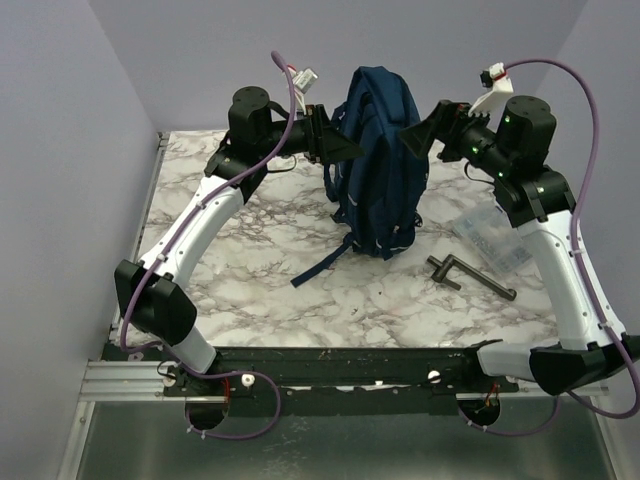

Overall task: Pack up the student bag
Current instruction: Adjust the student bag at the center of the board, then reset both arms

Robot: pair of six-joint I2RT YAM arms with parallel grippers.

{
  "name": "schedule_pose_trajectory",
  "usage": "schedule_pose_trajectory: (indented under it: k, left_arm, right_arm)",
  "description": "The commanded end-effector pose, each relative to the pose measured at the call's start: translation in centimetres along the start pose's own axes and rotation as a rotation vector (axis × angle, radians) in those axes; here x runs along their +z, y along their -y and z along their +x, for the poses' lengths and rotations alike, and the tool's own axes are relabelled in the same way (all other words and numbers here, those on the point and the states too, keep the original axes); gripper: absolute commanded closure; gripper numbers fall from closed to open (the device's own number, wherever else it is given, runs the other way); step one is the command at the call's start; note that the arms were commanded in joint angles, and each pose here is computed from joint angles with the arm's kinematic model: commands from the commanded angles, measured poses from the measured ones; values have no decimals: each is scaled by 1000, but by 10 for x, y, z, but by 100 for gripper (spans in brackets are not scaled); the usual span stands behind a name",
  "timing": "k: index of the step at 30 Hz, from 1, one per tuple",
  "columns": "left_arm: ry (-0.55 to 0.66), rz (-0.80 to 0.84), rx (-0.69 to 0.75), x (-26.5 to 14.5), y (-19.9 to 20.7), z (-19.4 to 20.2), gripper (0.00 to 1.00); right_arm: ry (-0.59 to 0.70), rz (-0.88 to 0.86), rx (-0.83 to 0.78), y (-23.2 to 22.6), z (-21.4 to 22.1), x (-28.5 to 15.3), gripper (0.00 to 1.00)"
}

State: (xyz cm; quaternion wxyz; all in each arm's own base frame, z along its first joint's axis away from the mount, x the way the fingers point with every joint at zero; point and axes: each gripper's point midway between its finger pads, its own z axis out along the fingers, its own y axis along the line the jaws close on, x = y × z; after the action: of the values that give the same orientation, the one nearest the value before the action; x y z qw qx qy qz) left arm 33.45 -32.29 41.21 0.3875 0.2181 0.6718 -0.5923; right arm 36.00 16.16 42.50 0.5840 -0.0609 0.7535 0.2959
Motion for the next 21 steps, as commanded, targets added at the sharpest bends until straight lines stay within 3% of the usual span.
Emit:
schedule_pose_trajectory:
  k: [1,8,15,21]
  left_arm:
    - [12,-56,63,-11,-1,2,41]
    - [19,-79,90,-18,4,2,37]
    - [4,-65,89,-14,7,5,36]
    - [14,-74,120,-23,19,3,35]
  right_arm:
    - [74,55,-13,-1,-22,-23,0]
    - [124,41,-48,-10,-38,-39,0]
    - [103,134,-32,21,-20,-7,0]
    - [138,98,-25,8,-35,-16,0]
